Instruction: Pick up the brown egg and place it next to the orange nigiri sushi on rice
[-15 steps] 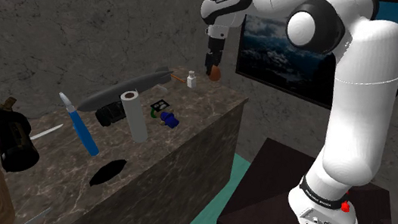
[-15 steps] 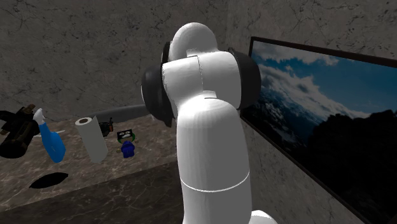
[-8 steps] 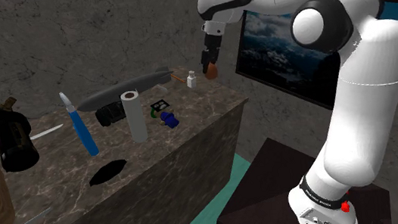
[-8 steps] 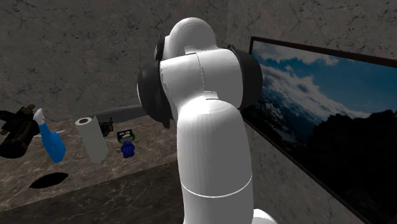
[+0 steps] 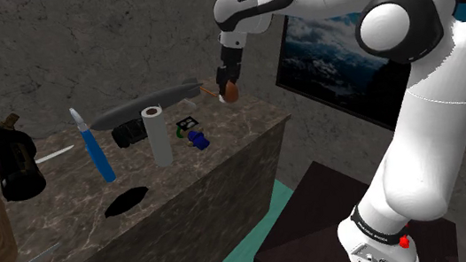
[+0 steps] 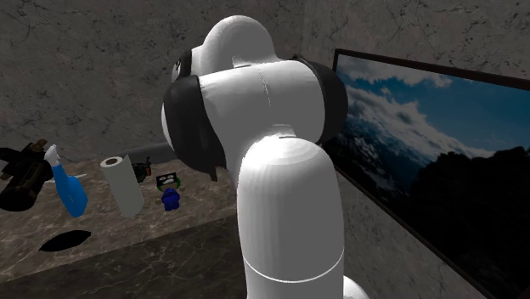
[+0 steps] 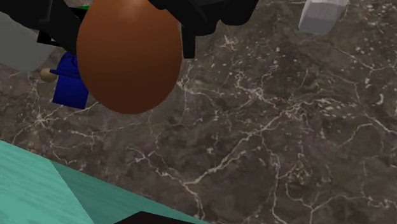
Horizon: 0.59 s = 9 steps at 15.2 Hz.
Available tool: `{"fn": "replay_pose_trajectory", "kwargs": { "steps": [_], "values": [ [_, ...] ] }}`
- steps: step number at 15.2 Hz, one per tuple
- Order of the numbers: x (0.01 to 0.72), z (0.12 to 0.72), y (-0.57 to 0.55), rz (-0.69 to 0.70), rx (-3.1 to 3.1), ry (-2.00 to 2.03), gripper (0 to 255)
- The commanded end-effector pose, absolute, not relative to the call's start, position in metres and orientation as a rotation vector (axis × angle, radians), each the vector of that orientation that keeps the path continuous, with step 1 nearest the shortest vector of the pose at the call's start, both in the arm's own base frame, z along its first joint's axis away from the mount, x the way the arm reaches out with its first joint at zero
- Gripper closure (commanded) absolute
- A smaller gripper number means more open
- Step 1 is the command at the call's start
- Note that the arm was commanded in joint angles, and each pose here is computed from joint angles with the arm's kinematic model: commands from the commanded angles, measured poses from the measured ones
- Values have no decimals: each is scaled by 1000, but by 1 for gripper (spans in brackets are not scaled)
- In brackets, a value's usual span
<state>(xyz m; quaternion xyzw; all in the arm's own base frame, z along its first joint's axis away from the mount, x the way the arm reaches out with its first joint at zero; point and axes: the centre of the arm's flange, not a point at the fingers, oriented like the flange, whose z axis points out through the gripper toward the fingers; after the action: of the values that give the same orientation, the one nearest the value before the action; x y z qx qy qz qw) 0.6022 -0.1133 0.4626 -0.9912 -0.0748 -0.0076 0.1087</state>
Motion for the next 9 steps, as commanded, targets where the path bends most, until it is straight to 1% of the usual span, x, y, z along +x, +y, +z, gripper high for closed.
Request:
{"fn": "replay_pose_trajectory", "kwargs": {
  "steps": [1,9],
  "values": [
    [603,464,-87,-23,-2916,-218,255],
    [611,464,18,-23,-2916,-218,255]
  ]
}}
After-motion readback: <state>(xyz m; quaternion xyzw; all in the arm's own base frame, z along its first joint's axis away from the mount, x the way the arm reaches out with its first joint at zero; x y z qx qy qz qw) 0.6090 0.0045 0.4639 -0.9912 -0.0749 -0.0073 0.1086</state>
